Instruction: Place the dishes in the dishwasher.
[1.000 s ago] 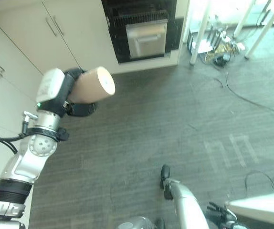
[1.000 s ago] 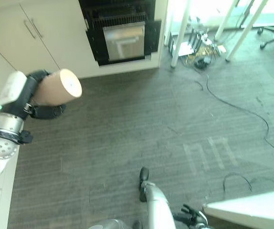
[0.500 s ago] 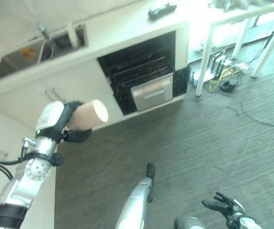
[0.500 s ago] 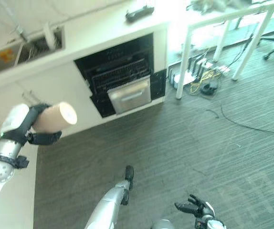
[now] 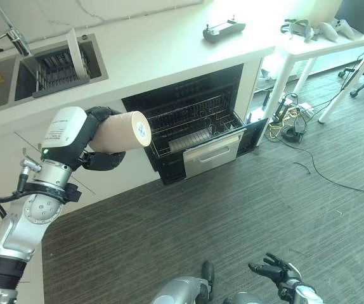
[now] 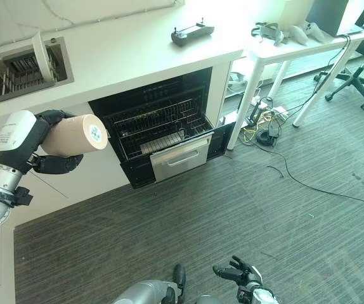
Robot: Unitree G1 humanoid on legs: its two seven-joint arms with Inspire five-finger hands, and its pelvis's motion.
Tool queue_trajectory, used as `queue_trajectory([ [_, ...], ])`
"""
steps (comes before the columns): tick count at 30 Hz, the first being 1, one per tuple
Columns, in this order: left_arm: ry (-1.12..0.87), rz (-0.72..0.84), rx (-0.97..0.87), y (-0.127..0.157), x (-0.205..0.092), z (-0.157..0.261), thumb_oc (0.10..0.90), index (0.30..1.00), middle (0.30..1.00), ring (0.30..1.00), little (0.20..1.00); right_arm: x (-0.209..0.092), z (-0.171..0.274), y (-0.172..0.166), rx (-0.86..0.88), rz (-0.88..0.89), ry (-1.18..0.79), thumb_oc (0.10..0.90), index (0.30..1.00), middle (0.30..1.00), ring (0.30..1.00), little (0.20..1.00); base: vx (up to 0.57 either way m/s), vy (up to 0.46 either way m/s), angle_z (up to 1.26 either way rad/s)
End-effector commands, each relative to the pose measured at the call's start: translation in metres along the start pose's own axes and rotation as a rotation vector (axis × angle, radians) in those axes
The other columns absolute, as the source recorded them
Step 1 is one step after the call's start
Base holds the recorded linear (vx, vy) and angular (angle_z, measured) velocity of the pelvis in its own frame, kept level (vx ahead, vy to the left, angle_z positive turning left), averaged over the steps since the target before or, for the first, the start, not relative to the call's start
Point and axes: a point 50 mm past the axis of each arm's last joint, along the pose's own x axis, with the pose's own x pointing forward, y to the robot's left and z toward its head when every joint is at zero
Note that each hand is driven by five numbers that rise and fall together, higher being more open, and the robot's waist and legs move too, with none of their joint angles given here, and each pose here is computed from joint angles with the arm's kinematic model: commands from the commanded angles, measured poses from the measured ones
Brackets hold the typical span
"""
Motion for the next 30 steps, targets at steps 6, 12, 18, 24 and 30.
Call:
queue_trajectory([
  [6,-0.145,0.274,0.011,0.062,0.022,0.028,0.400,0.300,0.300,0.300,0.300,-0.006,0.021,-0.026,-0.069,-0.059,-0.110,0.800,0.900,0.900,0.900,0.900,0.15,-0.095,-0.19],
  [12,-0.153,0.310,0.006,0.080,0.032,0.026,0.400,0.300,0.300,0.300,0.300,-0.004,0.025,-0.034,-0.104,-0.056,-0.082,0.800,0.900,0.900,0.900,0.900,0.29,-0.377,0.17],
  [18,-0.156,0.343,-0.011,0.087,0.028,0.034,0.400,0.300,0.300,0.300,0.300,-0.006,0.026,-0.044,-0.108,-0.090,-0.073,0.800,0.900,0.900,0.900,0.900,0.35,-0.476,0.94],
  [24,-0.179,0.342,-0.023,0.093,0.034,0.043,0.400,0.300,0.300,0.300,0.300,-0.011,0.019,-0.052,-0.079,-0.100,-0.084,0.800,0.900,0.900,0.900,0.900,0.18,-0.311,0.81],
  [30,-0.193,0.317,-0.052,0.077,0.039,0.046,0.400,0.300,0.300,0.300,0.300,-0.016,0.004,-0.058,-0.061,-0.133,-0.056,0.800,0.900,0.900,0.900,0.900,0.15,-0.083,0.52],
])
